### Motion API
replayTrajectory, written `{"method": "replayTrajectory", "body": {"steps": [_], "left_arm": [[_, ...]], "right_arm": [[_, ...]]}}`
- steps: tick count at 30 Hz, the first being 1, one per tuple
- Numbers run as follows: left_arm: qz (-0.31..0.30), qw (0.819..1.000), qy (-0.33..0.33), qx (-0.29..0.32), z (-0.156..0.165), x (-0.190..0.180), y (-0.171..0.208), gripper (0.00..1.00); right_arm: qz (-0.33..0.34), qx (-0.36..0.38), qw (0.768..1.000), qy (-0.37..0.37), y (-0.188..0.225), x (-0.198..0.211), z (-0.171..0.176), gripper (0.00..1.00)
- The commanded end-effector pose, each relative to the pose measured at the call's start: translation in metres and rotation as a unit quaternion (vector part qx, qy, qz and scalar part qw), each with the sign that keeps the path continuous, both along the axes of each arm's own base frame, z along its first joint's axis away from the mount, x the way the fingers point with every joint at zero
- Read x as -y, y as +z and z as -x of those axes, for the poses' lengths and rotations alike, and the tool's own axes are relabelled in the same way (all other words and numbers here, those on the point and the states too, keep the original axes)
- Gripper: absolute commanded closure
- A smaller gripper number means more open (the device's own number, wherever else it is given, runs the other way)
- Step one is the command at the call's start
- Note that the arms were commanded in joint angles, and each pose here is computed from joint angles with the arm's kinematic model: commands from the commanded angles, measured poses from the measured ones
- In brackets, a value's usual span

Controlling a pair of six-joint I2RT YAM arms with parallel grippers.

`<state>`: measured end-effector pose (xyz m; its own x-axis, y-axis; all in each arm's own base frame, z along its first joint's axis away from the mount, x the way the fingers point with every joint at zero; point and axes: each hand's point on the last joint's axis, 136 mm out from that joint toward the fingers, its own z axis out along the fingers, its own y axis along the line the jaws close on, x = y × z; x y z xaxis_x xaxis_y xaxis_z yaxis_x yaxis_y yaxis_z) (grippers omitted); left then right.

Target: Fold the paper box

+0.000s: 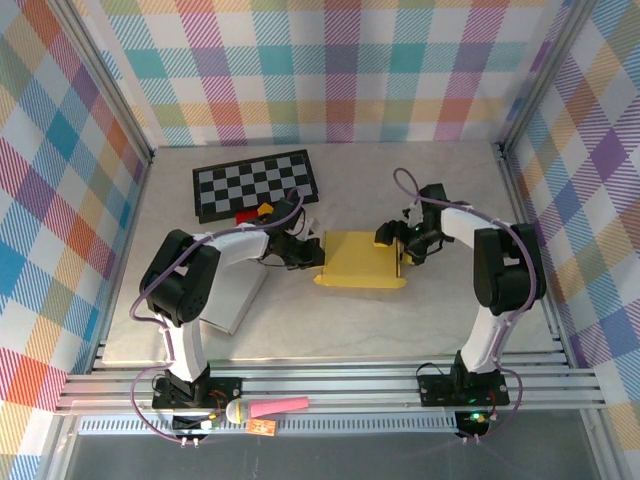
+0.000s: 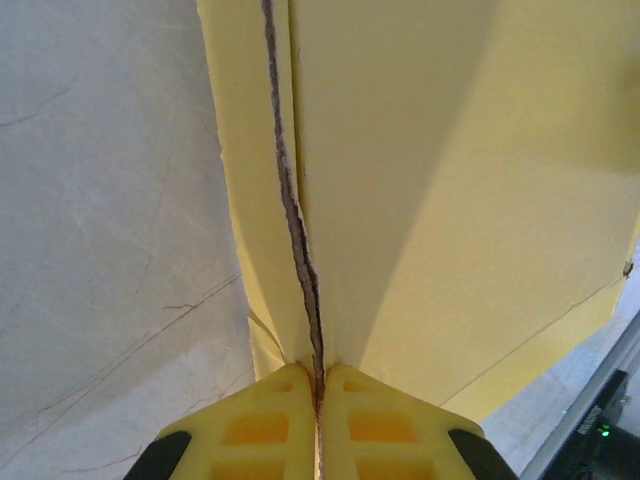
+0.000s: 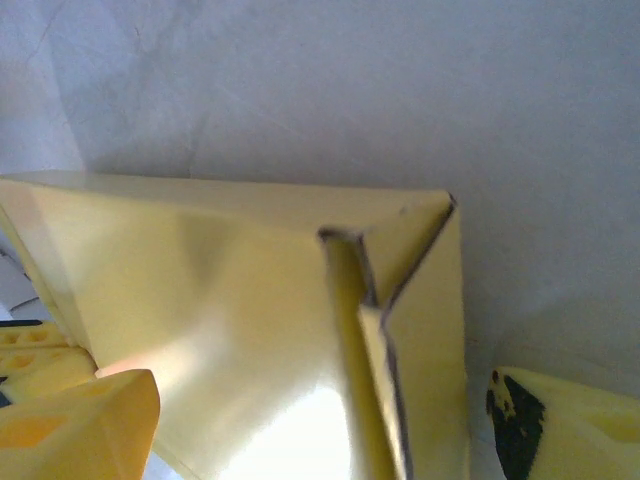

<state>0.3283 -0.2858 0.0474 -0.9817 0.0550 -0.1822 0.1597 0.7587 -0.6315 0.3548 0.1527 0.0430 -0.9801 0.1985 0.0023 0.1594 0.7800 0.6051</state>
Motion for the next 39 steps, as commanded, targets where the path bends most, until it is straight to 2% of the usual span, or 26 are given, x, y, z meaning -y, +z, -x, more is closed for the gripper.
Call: {"method": "replayTrajectory", "body": {"steps": [1, 8, 22, 24, 26, 29, 33, 36, 39], "left_arm": [[-0.014, 0.999, 0.023, -0.032, 0.011, -0.016, -0.018, 0.93], [0.010, 0.999, 0.036, -0.034, 0.009, -0.017, -0.015, 0.93], [0.074, 0.996, 0.051, -0.023, -0.012, 0.006, 0.013, 0.84], [0.079, 0.995, 0.053, -0.010, -0.014, 0.008, 0.021, 0.82], [0.080, 0.995, 0.059, 0.015, -0.017, 0.007, 0.033, 0.79], [0.077, 0.992, 0.077, 0.065, -0.023, -0.001, 0.060, 0.75], [0.049, 0.976, 0.059, 0.204, -0.023, -0.010, 0.119, 0.62], [0.047, 0.958, -0.020, 0.283, -0.006, 0.005, 0.148, 0.55], [0.000, 0.937, -0.144, 0.318, 0.028, 0.023, 0.148, 0.54]], "right_arm": [[-0.054, 0.023, 0.998, 0.027, 0.012, -0.018, -0.005, 0.15], [-0.150, 0.032, 0.988, 0.035, 0.045, -0.041, 0.005, 0.19], [-0.157, 0.018, 0.987, -0.011, 0.064, -0.045, 0.015, 0.43], [-0.151, 0.010, 0.988, -0.019, 0.062, -0.044, 0.013, 0.50], [-0.150, -0.002, 0.988, -0.022, 0.061, -0.045, 0.012, 0.55], [-0.142, -0.014, 0.989, -0.031, 0.060, -0.044, 0.013, 0.58], [-0.144, -0.035, 0.988, -0.041, 0.069, -0.043, 0.014, 0.62], [-0.154, -0.074, 0.984, -0.054, 0.073, -0.041, 0.016, 0.63], [-0.167, -0.126, 0.975, -0.075, 0.073, -0.036, 0.021, 0.64]]}}
